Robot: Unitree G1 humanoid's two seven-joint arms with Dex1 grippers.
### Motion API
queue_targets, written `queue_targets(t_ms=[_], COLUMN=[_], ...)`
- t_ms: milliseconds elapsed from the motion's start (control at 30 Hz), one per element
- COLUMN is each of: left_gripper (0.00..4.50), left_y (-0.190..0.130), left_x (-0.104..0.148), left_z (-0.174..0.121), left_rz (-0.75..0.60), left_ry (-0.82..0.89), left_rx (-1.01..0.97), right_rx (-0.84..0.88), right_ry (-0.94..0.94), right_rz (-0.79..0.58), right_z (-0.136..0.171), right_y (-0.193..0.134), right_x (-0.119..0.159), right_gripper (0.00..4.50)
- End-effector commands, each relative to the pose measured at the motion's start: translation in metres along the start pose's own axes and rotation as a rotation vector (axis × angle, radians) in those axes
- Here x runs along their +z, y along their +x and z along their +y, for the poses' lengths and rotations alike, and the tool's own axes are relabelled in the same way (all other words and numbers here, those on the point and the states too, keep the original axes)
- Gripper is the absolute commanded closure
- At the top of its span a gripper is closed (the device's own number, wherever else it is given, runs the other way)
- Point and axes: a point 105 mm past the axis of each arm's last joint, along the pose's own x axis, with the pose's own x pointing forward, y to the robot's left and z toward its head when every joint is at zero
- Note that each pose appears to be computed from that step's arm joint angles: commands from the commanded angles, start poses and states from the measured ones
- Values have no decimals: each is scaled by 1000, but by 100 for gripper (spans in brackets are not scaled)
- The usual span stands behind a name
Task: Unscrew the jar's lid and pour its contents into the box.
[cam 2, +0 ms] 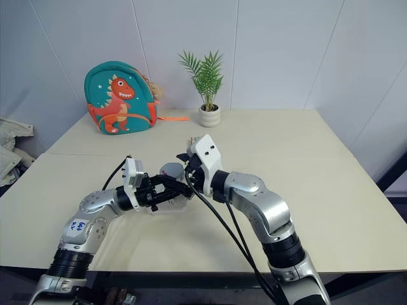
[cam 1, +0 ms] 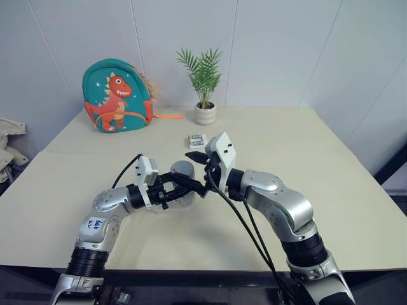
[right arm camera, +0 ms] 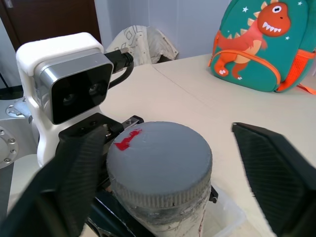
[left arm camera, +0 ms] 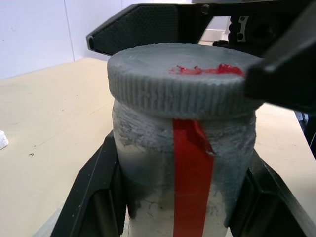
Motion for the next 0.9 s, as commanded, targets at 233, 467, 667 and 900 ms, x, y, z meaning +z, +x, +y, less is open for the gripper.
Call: queue_targets(t_ms=[233, 467, 667, 900], left_gripper=[244, 244, 244, 244], left_y=[-2, 0, 1, -4], left_x=[13, 16, 12, 17], left_z=[1, -7, -21, -36], left_rz=[-40, -49, -34, -15], left_ry=[36, 33, 44, -4], left_rx=[11, -63, -196, -332], right_rx=[37, 216, 455, 616], right_ry=[-17, -30, -87, -94], right_rz=[-25, -14, -1, -6], right_z=[3, 8, 13, 3], right_y=[0, -10, -29, -44], right_x=[8, 14, 21, 30], right_gripper=[196, 196, 196, 196])
